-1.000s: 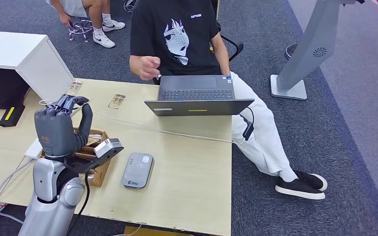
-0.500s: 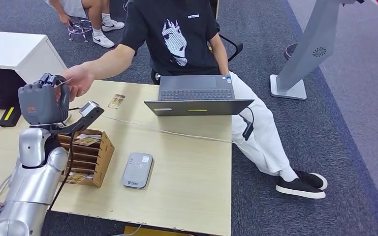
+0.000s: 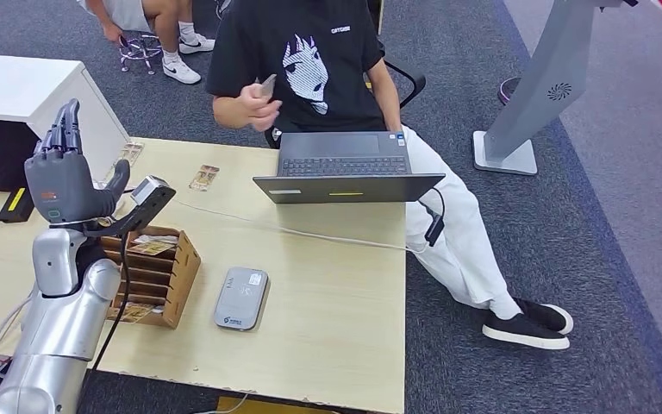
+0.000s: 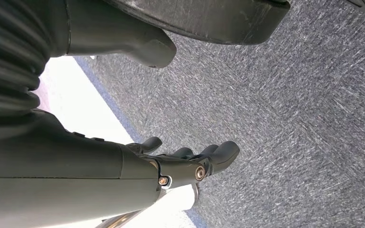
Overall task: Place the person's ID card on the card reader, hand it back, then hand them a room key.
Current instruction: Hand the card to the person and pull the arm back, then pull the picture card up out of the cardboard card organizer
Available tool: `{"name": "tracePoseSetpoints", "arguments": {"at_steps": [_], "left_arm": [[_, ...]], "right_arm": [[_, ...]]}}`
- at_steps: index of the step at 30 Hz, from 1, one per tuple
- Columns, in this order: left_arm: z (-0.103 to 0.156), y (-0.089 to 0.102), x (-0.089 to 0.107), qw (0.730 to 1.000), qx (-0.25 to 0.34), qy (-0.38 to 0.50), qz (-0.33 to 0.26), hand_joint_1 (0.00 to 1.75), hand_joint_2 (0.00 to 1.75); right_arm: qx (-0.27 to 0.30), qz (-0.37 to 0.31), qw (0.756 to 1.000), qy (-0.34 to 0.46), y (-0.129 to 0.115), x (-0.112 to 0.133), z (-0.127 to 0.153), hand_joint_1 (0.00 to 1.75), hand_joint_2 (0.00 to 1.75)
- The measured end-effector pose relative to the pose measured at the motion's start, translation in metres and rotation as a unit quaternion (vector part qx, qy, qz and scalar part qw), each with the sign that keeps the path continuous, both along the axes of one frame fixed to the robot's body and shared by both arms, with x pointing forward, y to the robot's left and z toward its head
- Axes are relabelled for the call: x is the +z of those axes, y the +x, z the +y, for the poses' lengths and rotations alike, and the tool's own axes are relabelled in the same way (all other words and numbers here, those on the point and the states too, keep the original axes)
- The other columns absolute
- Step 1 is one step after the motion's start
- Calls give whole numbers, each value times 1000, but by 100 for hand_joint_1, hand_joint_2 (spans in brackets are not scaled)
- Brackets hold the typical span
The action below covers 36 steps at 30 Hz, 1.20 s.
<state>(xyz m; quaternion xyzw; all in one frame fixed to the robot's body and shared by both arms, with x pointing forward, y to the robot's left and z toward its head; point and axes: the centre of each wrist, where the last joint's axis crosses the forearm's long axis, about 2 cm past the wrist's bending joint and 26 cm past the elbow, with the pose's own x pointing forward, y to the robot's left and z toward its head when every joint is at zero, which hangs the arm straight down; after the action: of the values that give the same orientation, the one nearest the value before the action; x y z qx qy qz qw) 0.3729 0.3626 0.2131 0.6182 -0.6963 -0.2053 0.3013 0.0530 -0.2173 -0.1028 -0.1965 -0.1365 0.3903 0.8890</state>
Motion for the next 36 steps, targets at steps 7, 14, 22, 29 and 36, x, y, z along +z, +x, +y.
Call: {"name": "tracePoseSetpoints", "arguments": {"at_steps": [7,14,22,29,36], "left_arm": [[-7,-5,3,999,-29,-26,-18,0,175],[-27,-16,14,989,-117,-85,-15,0,175],[-66,-41,36,954,-270,-129,3,0,175],[-76,-52,46,925,-352,-133,46,0,175],[-62,-70,40,922,-357,-22,151,0,175]], "right_arm": [[2,0,1000,0,0,0,0,0,175],[-5,1,1000,-4,0,0,0,0,175],[-14,1,1000,-7,-1,0,1,0,175],[-19,3,1000,-3,-2,0,1,0,175],[-23,8,1000,8,-6,-1,-2,0,175]]}}
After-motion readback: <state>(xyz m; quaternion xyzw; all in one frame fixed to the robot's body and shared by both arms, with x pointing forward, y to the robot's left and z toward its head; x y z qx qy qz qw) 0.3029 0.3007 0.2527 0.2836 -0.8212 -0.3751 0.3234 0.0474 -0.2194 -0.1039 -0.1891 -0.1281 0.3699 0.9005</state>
